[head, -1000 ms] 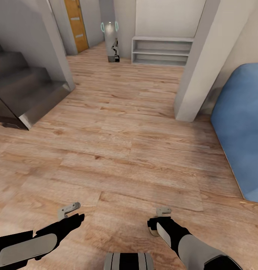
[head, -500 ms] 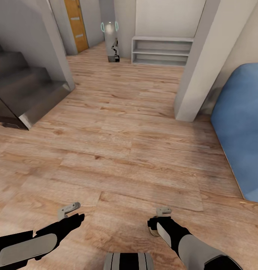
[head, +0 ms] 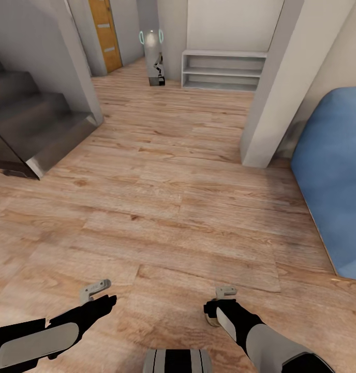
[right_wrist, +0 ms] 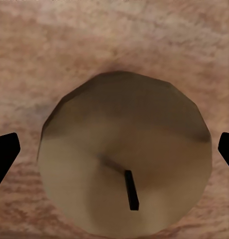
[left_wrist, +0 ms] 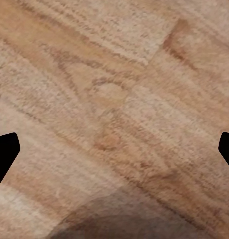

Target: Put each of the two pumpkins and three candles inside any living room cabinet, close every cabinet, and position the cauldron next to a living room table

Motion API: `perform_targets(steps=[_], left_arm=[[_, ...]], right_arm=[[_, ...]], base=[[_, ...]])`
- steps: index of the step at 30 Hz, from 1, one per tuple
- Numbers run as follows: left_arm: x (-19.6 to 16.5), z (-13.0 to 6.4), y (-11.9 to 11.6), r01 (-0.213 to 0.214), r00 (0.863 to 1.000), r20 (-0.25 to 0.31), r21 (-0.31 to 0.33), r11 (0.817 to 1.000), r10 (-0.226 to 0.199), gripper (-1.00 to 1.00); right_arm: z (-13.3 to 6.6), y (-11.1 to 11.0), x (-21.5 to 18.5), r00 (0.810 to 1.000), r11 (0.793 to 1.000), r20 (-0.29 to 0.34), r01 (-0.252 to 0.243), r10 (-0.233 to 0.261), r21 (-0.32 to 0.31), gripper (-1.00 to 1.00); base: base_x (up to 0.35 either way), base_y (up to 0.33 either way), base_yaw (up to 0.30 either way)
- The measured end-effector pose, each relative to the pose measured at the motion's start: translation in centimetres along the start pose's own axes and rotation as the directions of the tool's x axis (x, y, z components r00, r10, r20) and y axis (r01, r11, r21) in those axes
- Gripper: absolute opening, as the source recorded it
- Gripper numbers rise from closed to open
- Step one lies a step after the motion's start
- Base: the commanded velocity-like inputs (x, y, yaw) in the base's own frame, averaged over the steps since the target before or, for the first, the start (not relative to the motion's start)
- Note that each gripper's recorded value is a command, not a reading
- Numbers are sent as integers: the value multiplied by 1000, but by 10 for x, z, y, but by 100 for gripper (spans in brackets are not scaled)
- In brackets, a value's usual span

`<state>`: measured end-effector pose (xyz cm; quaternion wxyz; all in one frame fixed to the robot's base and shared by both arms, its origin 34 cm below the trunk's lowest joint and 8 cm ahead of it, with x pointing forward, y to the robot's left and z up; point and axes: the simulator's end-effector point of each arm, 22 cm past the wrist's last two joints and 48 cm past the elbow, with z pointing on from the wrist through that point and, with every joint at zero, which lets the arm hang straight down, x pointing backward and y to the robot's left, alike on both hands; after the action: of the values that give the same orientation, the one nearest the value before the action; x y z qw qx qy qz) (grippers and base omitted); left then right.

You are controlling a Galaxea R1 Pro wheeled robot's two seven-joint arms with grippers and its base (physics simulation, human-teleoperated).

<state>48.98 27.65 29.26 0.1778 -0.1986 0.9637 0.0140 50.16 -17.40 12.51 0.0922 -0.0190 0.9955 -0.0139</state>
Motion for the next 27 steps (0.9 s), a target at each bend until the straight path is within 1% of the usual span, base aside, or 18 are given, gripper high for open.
perform_targets(steps=[27], left_arm=[[0, 0, -1, 0, 1000, 0, 1, 1000, 0, 100]], right_arm=[[0, -1, 0, 1000, 1000, 0, 0, 0, 1, 100]], base=[[0, 0, 0]])
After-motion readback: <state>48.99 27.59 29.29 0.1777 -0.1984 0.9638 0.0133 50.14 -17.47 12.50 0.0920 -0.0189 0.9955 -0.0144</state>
